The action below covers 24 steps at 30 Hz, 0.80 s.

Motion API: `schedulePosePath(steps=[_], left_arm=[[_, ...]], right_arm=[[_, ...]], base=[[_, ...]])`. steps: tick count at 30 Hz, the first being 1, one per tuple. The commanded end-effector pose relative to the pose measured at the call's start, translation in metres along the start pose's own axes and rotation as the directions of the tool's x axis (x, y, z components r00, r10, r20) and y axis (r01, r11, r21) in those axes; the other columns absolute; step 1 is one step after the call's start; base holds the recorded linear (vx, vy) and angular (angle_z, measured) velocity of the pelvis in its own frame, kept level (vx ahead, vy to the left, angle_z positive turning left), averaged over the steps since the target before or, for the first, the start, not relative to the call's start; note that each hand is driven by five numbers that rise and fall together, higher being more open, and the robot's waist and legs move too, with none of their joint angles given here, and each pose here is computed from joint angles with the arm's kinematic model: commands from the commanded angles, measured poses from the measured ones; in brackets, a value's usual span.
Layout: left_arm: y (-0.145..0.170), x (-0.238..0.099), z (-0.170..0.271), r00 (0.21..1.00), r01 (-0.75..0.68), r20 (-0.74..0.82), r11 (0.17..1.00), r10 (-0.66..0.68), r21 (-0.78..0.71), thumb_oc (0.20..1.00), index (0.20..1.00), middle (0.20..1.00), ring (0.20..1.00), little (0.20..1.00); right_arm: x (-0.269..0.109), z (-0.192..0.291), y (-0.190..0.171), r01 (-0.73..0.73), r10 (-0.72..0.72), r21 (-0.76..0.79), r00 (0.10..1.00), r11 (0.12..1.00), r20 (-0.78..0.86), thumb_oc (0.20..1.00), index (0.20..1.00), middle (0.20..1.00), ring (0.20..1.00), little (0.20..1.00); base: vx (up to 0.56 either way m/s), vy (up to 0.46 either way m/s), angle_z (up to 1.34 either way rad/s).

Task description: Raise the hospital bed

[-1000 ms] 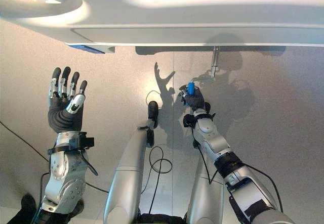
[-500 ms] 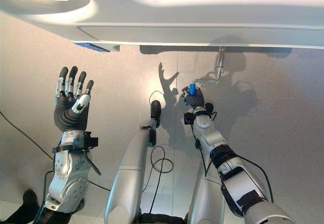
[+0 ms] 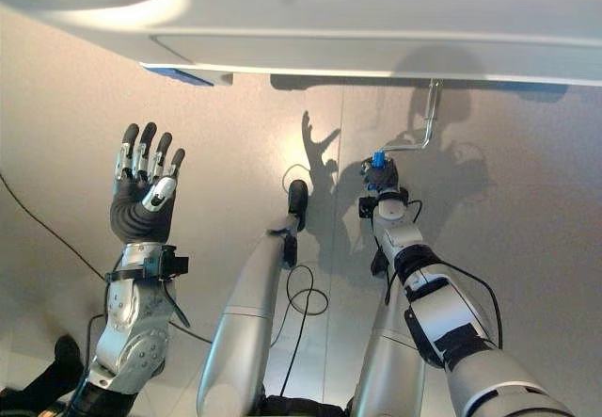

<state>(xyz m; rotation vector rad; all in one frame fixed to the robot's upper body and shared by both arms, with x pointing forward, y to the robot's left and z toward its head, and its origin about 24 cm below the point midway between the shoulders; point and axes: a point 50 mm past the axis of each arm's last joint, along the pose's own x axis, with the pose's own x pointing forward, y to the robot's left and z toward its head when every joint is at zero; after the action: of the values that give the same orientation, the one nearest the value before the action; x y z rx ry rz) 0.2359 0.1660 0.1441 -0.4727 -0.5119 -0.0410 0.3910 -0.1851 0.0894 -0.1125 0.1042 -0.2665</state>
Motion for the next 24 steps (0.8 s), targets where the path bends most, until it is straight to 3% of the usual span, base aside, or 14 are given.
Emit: schedulePosePath(steps=[1,15,24], left_arm=[[-0.013,-0.003,0.025,0.989,0.065,0.133,0.996,-0.057,-0.060,1.000,1.000,1.000,1.000,1.000],[-0.018,-0.003,0.023,0.987,0.105,0.131,0.993,-0.096,-0.060,1.000,1.000,1.000,1.000,1.000],[-0.018,-0.002,0.023,0.986,0.107,0.136,0.993,-0.100,-0.049,1.000,1.000,1.000,1.000,1.000]], right_arm=[[0.012,0.024,-0.045,0.136,-0.136,0.005,0.988,0.991,0.072,0.200,0.200,0.200,0.200,0.200],[0.009,-0.003,-0.112,0.323,-0.324,-0.031,0.945,0.946,-0.049,0.200,0.200,0.200,0.200,0.200],[0.000,-0.010,-0.147,0.429,-0.427,0.043,0.902,0.902,-0.062,0.200,0.200,0.200,0.200,0.200]], base=[[0.00,0.000,0.00],[0.00,0.000,0.00],[0.00,-0.006,-0.02]])
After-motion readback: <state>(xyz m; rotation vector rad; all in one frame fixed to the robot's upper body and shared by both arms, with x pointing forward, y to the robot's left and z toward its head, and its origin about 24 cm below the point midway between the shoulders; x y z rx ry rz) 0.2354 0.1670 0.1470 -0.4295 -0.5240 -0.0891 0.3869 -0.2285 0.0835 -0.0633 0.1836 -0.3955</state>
